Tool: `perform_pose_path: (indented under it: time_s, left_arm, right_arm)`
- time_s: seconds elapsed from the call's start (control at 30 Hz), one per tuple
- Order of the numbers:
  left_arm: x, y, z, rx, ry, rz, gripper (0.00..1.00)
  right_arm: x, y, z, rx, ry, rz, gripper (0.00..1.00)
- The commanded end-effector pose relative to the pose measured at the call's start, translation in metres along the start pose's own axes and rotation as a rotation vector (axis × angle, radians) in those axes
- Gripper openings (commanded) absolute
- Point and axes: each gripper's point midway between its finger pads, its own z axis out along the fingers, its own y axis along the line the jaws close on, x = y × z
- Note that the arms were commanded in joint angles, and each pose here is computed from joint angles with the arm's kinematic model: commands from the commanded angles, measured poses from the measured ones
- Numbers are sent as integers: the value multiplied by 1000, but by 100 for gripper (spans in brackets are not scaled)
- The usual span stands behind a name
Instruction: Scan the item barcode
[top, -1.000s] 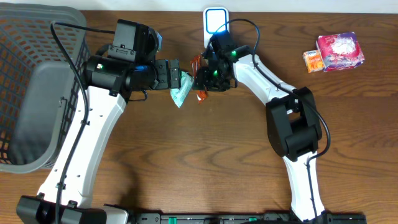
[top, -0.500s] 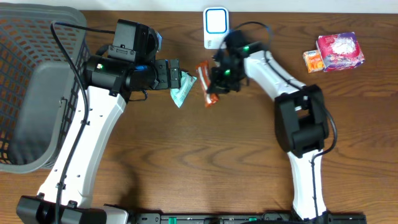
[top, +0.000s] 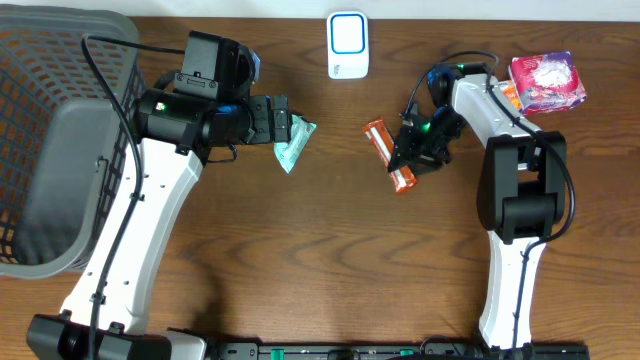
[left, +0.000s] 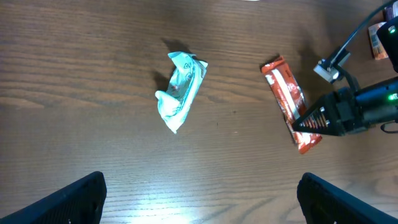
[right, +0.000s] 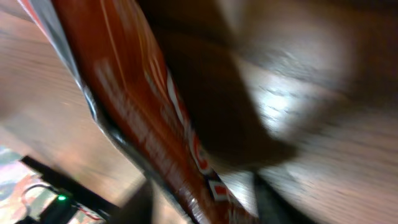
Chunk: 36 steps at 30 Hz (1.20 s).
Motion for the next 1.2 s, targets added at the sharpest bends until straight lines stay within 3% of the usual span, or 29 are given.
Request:
perform_pose_path:
  time_s: [0.0,0.23,0.4,0.57,0.83,0.97,1.17]
  left_arm:
    - [-2,0,0,-3,-2,5,98]
    - [-2,0,0,-2,-2,5,98]
    - [-2,0,0,-3,-2,5,98]
    - [-2,0,0,-3,-2,5,98]
    - [-2,0,0,-3,-2,6,98]
    - [-2,0,0,-3,-2,5,98]
    - [-2,0,0,-3,-2,6,98]
  right_arm:
    - [-1,-8,-8,64,-5,-22,92]
    - [-12,29,-77,82,-148,-96,92]
    - [-21,45,-107,197,-270,-178,83]
    - [-25,44,-95,347,-275,-217,66]
    - [-33,31,-57,577,-310,-166,64]
    - [-38,26,-38,607,-329,-157,58]
    - [-42,27,-37,734,-405,-124,60]
